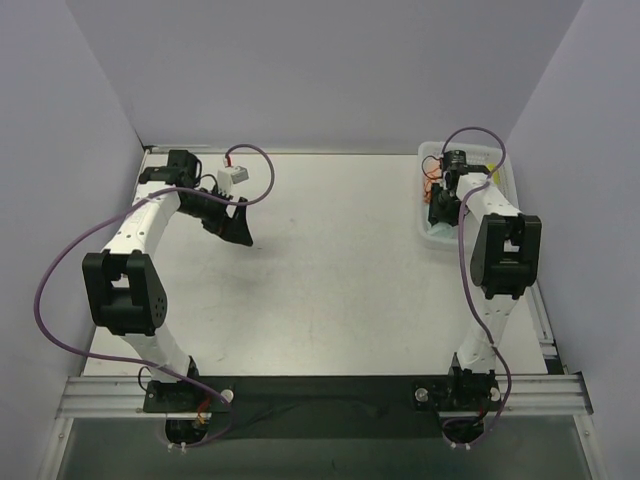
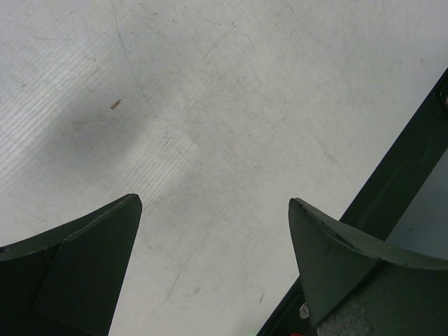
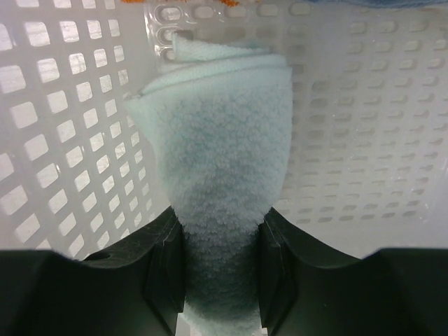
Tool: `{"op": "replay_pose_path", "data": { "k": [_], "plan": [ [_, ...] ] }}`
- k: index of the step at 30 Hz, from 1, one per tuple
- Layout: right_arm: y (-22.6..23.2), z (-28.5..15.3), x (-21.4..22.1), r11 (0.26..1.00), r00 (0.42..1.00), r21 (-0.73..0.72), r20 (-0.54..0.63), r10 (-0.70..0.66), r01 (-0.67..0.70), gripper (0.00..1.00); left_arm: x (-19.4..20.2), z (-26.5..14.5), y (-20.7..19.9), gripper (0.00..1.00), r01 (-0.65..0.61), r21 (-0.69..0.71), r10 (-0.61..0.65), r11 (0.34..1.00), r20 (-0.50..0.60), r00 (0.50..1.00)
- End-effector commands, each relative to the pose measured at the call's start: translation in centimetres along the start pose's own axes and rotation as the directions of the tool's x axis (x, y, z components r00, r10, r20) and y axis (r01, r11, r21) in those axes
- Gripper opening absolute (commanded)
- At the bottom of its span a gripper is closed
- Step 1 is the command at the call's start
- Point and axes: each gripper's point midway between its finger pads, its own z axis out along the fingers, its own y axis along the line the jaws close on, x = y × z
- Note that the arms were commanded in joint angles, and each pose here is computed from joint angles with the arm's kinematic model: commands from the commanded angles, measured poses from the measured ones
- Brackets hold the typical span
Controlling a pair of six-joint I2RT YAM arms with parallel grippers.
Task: Roll the towels
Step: Place the rolled towel into the container
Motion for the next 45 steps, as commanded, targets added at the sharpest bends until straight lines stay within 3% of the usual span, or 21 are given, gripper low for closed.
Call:
{"op": "replay_pose_path", "data": {
  "k": [1, 6, 16, 28, 29, 30, 33, 39, 45],
  "plan": [
    [0.5, 0.7, 1.8, 1.0, 0.998, -0.009, -0.067, 0.004, -0.005, 0.23, -0.9, -0.9, -0.3, 0.97, -0.035, -0.001, 0.035, 0.999, 0.056, 0.998],
    [0.2, 0.5, 1.9, 1.0, 0.997, -0.011, -0.071, 0.01, -0.011, 0.44, -0.7, -1.2, -0.1, 0.97, -0.035, -0.011, 0.036, 0.999, 0.058, 0.998],
    [0.0, -1.1, 1.5, 0.998, 0.995, -0.055, -0.093, 0.019, -0.024, 0.62, -1.0, -1.2, -0.1, 0.97, -0.033, -0.011, 0.034, 0.999, 0.063, 0.997],
    [-2.7, -5.8, -0.2, 0.998, 1.0, -0.055, 0.003, 0.007, -0.007, 0.81, -1.5, -1.5, 0.2, 0.97, -0.018, -0.029, 0.02, 0.999, 0.077, 0.997],
    [-2.9, -6.8, -0.7, 0.998, 0.999, -0.059, 0.034, -0.006, 0.008, 0.84, -1.7, -1.6, 0.4, 0.97, -0.013, -0.035, 0.016, 0.999, 0.081, 0.997],
    [-3.0, -7.4, -1.0, 0.998, 0.999, -0.07, 0.049, -0.004, 0.007, 0.92, -1.9, -1.8, 0.6, 0.97, 0.01, -0.041, -0.006, 0.999, 0.089, 0.996],
    [-2.4, -9.8, -1.7, 0.987, 0.993, -0.147, 0.112, -0.045, 0.061, 1.0, -2.8, -2.2, 0.5, 0.97, 0.021, -0.039, -0.016, 0.999, 0.114, 0.993],
    [0.8, -15.2, -1.6, 0.92, 0.97, -0.361, 0.232, -0.068, 0.151, 1.0, -4.6, -4.8, 1.2, 0.97, 0.046, -0.079, -0.028, 0.996, 0.208, 0.978],
    [3.7, -19.5, 1.0, 0.844, 0.954, -0.49, 0.289, -0.08, 0.219, 1.0, -5.6, -6.9, 3.0, 0.97, 0.134, -0.249, -0.068, 0.959, 0.257, 0.964]
  ]
}}
